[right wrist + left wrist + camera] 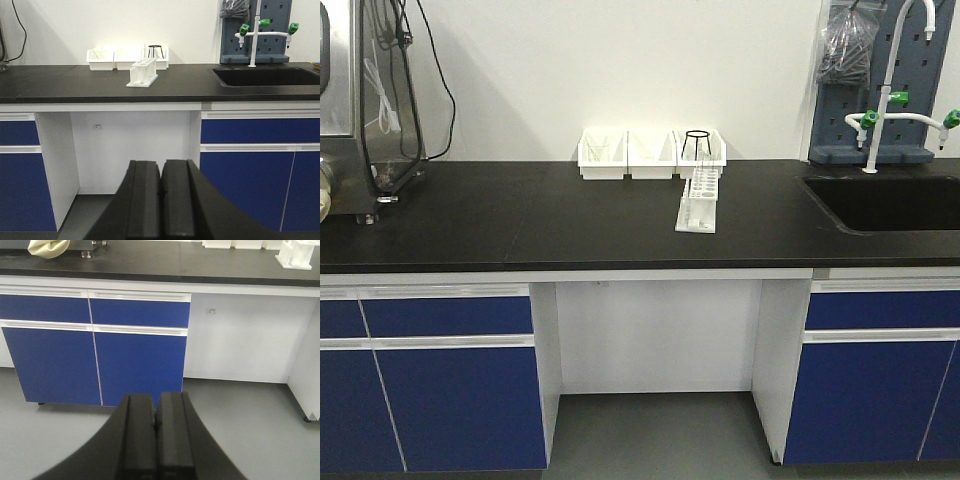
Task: Flip and reinsert test tube from rack
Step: 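Drive the base toward the white test-tube rack on the bench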
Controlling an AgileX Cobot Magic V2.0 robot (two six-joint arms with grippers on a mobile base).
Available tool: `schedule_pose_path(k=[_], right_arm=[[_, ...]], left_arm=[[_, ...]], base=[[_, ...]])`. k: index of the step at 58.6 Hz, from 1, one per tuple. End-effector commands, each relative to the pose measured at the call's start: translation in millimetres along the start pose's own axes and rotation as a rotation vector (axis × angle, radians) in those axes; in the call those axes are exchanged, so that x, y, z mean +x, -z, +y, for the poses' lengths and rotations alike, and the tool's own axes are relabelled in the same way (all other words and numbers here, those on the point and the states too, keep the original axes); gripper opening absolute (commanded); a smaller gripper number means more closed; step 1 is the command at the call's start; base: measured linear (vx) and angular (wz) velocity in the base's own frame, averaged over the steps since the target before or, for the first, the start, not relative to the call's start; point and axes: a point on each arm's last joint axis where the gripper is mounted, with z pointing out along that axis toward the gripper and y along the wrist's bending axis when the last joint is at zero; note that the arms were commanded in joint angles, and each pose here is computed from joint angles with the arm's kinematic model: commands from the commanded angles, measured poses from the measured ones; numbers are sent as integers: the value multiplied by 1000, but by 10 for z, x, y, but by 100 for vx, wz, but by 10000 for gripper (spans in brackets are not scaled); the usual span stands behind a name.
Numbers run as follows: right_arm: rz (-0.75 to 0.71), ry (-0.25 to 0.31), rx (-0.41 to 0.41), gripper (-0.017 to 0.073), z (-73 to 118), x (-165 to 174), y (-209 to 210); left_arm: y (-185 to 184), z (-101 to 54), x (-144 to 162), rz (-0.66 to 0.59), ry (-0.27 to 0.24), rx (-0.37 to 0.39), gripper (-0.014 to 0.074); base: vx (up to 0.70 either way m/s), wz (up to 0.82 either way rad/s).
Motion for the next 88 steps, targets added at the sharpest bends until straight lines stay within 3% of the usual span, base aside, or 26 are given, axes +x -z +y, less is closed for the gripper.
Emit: schedule_pose_path(k=[1, 88], right_arm=[[-100, 9, 6, -8, -3, -88, 12], [-100, 9, 6, -8, -3, -88, 12]], left_arm=[[11, -18, -82, -95, 2, 23, -6], [11, -18, -82, -95, 2, 23, -6]], base=[[0, 1], [11, 1]])
